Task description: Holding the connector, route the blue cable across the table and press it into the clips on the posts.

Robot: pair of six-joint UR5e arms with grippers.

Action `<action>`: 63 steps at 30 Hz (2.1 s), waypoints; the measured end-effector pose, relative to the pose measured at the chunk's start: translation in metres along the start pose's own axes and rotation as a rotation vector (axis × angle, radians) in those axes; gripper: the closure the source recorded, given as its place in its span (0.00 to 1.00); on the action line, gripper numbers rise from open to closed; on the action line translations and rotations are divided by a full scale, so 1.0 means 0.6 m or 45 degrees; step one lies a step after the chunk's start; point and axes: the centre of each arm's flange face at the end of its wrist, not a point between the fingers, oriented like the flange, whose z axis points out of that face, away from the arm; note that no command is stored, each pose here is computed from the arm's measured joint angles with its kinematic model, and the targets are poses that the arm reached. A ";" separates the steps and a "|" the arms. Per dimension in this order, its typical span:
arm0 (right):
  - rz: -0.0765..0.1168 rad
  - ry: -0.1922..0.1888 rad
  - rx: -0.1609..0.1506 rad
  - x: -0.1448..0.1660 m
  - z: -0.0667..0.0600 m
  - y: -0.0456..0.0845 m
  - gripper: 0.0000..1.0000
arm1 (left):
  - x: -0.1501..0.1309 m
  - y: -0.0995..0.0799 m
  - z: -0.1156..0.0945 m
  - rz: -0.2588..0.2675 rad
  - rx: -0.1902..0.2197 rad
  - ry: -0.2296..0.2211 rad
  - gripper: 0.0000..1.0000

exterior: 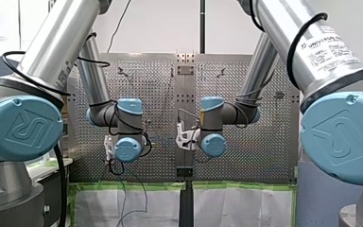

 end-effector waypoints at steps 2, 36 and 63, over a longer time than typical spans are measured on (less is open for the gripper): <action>0.000 -0.001 0.000 0.000 0.000 0.000 1.00 | 0.000 0.000 0.000 -0.001 0.000 0.000 1.00; -0.098 -0.144 -0.006 -0.056 -0.036 -0.006 1.00 | 0.009 -0.002 -0.016 0.027 0.015 0.045 1.00; -0.125 -0.283 0.034 -0.023 -0.042 -0.013 1.00 | 0.007 0.002 -0.031 -0.015 -0.005 0.094 1.00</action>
